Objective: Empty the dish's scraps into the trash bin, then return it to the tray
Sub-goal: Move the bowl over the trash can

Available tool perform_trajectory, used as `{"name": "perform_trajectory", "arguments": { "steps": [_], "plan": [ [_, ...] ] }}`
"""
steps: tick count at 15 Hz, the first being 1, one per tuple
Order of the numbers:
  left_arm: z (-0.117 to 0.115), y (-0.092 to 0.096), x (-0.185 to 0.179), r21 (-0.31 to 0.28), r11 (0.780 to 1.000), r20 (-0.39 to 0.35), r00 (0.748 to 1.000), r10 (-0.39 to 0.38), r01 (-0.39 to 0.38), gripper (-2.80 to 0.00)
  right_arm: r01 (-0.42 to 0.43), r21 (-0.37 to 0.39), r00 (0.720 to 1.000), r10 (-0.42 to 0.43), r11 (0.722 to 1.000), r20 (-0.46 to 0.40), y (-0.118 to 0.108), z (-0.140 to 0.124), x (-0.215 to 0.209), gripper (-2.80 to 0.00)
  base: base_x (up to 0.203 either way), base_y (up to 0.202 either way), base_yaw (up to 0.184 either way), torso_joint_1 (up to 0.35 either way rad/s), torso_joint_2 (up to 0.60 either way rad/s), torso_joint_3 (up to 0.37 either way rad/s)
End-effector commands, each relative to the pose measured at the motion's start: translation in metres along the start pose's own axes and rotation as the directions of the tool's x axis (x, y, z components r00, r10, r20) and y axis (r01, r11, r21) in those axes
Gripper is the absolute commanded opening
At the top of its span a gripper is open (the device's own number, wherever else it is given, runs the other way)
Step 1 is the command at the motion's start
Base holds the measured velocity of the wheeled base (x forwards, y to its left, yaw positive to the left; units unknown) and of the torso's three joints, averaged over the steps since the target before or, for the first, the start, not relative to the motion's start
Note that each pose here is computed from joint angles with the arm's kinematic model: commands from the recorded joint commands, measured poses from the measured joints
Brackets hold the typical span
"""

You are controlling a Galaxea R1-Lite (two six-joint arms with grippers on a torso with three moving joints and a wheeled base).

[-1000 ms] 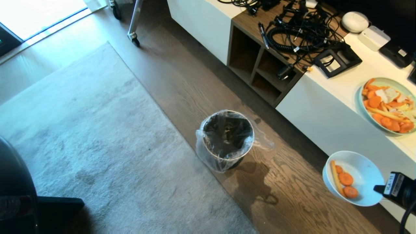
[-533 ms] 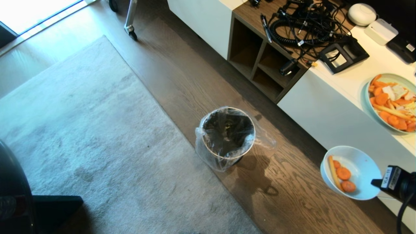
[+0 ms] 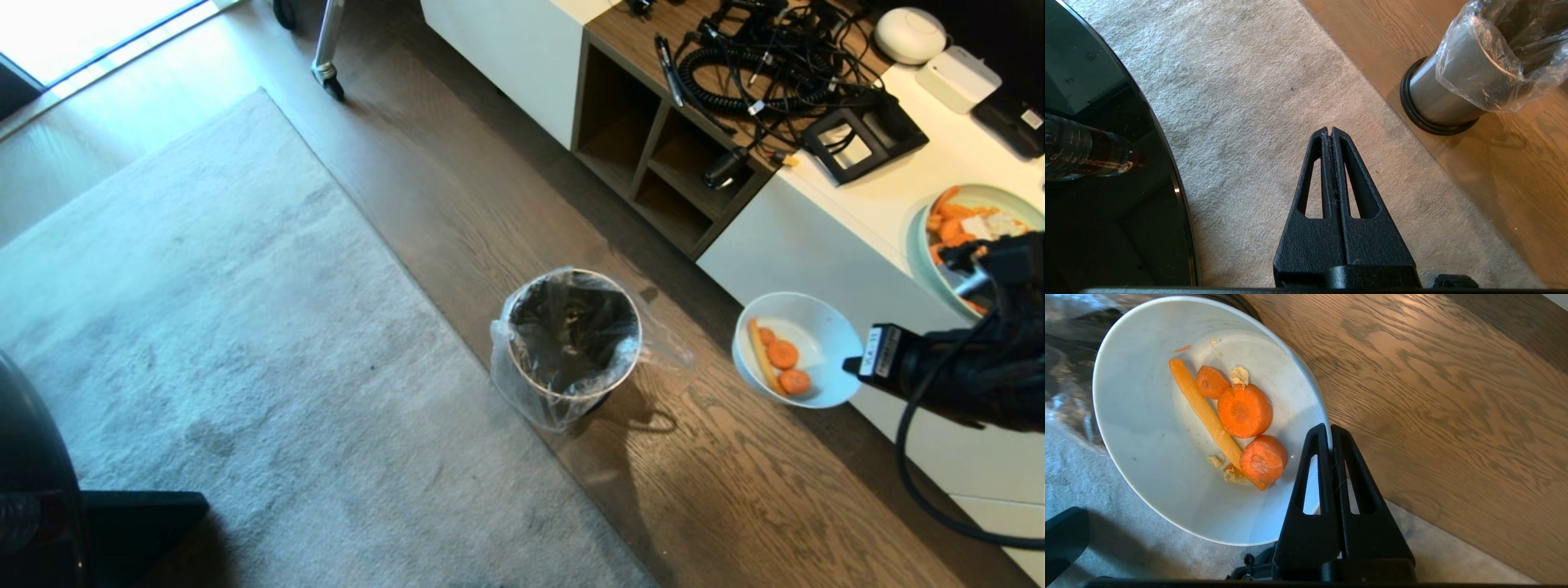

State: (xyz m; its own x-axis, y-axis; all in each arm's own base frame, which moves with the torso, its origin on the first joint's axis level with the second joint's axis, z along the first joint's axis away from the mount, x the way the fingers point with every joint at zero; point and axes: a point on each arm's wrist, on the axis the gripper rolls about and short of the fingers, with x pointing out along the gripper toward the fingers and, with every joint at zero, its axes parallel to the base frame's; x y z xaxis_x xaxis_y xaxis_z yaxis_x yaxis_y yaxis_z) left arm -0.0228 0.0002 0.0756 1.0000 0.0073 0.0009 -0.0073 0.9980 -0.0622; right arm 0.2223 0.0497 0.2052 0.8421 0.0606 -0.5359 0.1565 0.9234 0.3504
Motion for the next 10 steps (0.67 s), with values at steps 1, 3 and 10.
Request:
{"name": "perform_trajectory", "arguments": {
  "steps": [1,3,10],
  "plan": [
    [0.0,0.0,0.0,-0.001,1.0,0.001,1.0,0.0,0.0,-2.8,-0.018,-0.032,0.999,0.017,0.999,-0.029,0.022,0.001,0.026,-2.8,0.0,0.0,0.0,0.0,0.0,0.0],
    [0.0,0.0,0.0,-0.001,1.0,0.001,1.0,0.0,0.0,-2.8,-0.04,-0.058,0.999,0.039,0.998,-0.013,0.044,0.006,0.038,-2.8,0.0,0.0,0.0,0.0,0.0,0.0],
    [0.0,0.0,0.0,-0.001,1.0,0.001,1.0,0.0,0.0,-2.8,-0.01,-0.203,0.997,0.026,0.979,0.079,0.11,0.013,0.081,-2.8,0.0,0.0,0.0,0.0,0.0,0.0]
  ]
}}
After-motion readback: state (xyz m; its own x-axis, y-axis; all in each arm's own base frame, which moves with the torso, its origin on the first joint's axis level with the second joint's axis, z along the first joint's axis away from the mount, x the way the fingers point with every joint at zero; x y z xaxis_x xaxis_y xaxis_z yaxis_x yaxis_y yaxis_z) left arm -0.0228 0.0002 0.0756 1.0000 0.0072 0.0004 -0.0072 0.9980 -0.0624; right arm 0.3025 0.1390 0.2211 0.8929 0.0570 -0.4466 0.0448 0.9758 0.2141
